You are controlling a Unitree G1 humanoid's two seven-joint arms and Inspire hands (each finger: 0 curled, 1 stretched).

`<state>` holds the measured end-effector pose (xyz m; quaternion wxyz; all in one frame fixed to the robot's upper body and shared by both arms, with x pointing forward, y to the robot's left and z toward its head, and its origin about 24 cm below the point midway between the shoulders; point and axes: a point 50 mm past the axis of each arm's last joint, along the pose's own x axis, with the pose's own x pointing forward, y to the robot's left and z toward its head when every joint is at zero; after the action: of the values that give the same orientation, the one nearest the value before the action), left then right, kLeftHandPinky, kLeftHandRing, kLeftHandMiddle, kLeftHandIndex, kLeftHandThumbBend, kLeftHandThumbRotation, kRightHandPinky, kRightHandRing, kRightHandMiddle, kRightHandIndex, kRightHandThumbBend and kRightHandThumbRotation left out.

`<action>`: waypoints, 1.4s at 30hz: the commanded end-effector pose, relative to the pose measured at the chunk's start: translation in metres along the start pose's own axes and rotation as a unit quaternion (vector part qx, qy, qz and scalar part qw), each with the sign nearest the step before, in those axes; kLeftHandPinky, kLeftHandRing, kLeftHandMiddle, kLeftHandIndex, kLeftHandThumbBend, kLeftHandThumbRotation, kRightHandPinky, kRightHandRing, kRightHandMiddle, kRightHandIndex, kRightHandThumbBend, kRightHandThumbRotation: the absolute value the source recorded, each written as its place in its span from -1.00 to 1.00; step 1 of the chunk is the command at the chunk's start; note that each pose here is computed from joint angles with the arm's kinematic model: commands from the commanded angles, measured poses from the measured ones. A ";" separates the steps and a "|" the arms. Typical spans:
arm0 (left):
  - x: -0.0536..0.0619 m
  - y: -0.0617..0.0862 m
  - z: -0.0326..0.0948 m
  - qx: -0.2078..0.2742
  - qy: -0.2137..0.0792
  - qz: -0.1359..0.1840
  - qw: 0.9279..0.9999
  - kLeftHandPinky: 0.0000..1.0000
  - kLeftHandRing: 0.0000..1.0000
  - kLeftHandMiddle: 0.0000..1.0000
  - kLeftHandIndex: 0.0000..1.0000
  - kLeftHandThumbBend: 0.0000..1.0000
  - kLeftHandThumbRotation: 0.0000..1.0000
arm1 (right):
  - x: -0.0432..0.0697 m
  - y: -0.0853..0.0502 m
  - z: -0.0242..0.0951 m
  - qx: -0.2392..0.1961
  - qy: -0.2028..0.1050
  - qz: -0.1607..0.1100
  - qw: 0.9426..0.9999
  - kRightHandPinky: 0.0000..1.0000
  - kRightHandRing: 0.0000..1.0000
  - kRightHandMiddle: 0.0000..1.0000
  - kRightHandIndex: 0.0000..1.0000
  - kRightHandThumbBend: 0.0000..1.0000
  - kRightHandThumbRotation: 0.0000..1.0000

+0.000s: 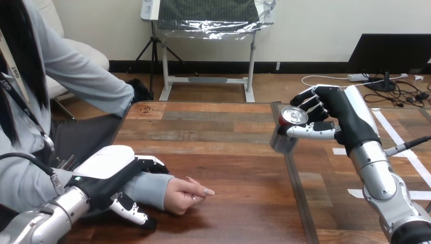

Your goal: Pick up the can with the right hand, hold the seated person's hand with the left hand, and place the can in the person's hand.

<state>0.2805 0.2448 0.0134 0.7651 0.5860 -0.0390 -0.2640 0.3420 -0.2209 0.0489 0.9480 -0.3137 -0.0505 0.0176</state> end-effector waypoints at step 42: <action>0.003 0.013 0.002 0.005 -0.023 0.078 0.997 -0.18 -0.08 0.02 0.02 1.00 -1.00 | 0.012 -0.016 0.021 0.013 -0.050 -0.030 0.998 -0.19 -0.12 -0.01 0.07 0.50 -1.00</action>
<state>0.2805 0.2440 0.0144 0.7792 0.5773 -0.0794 -0.2307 0.3390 -0.2217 0.0462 0.9494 -0.3096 -0.0472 0.0228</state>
